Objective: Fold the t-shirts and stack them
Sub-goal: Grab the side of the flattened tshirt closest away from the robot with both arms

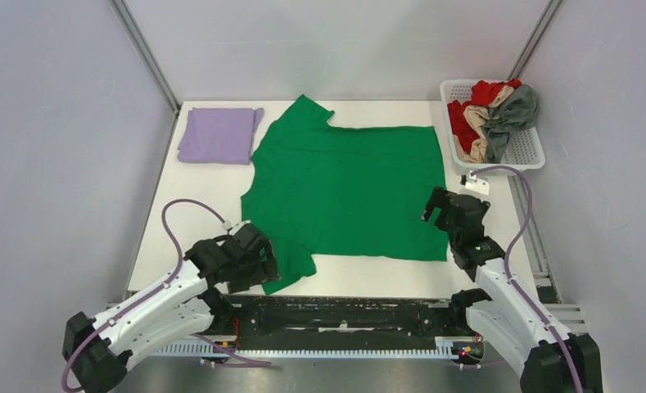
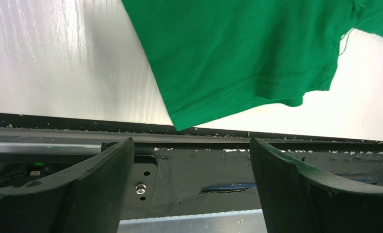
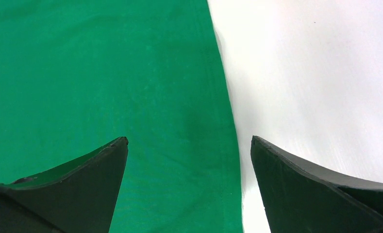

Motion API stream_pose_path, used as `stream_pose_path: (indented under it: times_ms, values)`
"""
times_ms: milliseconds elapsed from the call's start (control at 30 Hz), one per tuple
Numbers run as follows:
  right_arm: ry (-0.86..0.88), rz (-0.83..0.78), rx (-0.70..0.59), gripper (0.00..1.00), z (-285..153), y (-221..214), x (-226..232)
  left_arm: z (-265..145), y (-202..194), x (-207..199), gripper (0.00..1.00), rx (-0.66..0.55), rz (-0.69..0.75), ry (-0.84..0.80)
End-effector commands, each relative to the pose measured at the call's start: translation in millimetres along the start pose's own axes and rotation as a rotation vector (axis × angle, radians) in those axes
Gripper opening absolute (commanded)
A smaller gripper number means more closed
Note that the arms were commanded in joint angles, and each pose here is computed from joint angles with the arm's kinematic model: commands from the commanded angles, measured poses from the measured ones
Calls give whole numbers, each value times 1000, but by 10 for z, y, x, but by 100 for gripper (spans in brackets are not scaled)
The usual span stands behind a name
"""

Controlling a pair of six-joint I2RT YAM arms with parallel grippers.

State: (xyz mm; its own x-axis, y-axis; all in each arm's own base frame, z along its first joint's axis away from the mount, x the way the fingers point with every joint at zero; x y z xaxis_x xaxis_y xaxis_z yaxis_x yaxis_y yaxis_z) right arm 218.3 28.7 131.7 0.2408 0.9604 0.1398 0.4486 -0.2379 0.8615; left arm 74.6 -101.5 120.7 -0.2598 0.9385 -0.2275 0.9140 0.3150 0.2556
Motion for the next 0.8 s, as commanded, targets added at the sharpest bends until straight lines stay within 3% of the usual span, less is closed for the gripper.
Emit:
stream_pose_path:
  times_ms: [0,367,767]
  values:
    - [-65,-15,-2,98,0,-52,-94,77,-15,-42,88,5,-83,14]
    - [-110,-45,22,99,22,-137,-163,286,1,-128,52,51,12,106]
    - [-130,-60,41,99,37,-199,-197,476,-28,-137,47,79,60,175]
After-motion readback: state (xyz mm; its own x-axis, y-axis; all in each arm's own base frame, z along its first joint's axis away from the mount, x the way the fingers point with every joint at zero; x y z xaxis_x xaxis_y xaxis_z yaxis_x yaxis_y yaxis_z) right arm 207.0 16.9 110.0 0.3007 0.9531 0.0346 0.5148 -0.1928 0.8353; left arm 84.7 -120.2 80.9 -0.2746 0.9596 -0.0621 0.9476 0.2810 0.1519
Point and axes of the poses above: each gripper's point midway between its finger pads, its own z axis out along the fingers, its own x axis along the line the jaws close on, y = z × x, the point moved 7 cm from there along -z, back along the fingers, and after that the axes turned 2 degrees about -z, right-handed, at the moved point
